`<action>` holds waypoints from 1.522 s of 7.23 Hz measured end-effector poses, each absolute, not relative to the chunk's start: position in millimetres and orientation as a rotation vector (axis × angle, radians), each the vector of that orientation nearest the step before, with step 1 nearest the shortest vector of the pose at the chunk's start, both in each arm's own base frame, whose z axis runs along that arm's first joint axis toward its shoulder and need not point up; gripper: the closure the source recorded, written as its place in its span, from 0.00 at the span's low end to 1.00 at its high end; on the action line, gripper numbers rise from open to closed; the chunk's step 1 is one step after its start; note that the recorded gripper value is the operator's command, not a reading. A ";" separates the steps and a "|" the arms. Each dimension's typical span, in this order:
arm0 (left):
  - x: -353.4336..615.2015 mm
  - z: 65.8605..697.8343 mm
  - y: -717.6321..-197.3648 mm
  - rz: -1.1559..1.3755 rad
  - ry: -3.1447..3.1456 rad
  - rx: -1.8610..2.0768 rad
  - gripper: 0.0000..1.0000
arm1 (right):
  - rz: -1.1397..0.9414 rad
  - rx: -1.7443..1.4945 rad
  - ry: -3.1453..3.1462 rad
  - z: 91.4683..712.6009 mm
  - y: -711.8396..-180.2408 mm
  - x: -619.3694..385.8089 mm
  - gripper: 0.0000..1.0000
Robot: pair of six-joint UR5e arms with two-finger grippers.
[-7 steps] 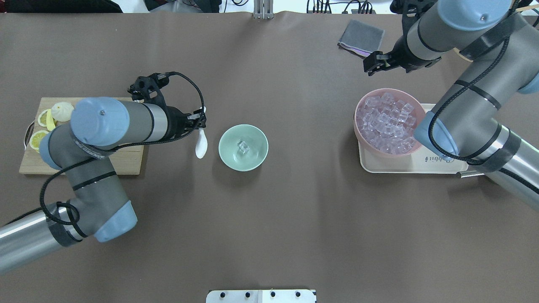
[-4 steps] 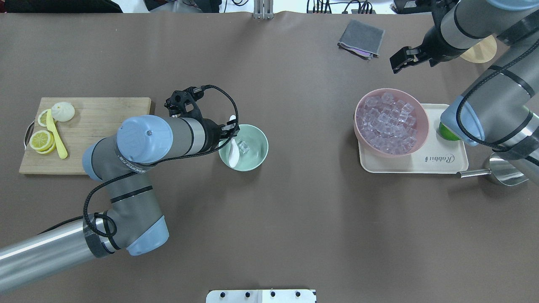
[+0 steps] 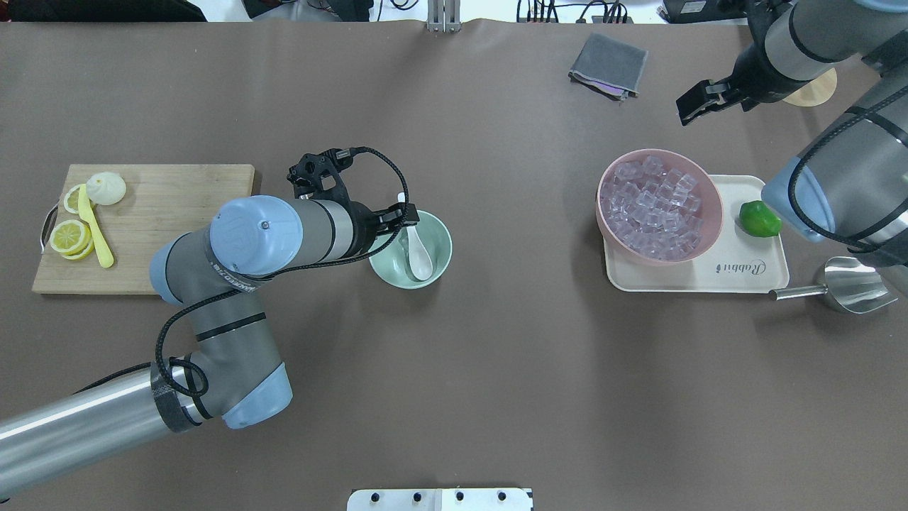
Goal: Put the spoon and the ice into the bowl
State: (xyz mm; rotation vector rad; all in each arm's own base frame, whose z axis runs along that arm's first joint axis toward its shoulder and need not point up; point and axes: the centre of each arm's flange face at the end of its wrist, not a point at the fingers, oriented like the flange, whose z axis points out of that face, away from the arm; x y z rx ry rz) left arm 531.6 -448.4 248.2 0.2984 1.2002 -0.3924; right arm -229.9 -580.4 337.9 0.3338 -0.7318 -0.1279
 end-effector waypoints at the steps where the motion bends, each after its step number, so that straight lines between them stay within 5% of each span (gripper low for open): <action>1: 524.3 249.1 -454.5 -0.348 1.175 0.330 0.03 | -0.148 0.328 -0.737 347.1 -582.4 -214.6 0.00; 7: 338.7 286.9 -526.3 0.093 0.732 0.263 0.02 | -0.326 0.216 -0.645 546.0 -516.0 -46.7 0.00; 11: 108.1 484.6 -566.7 0.309 0.551 0.098 0.02 | -0.258 0.085 -0.650 633.3 -463.5 5.9 0.00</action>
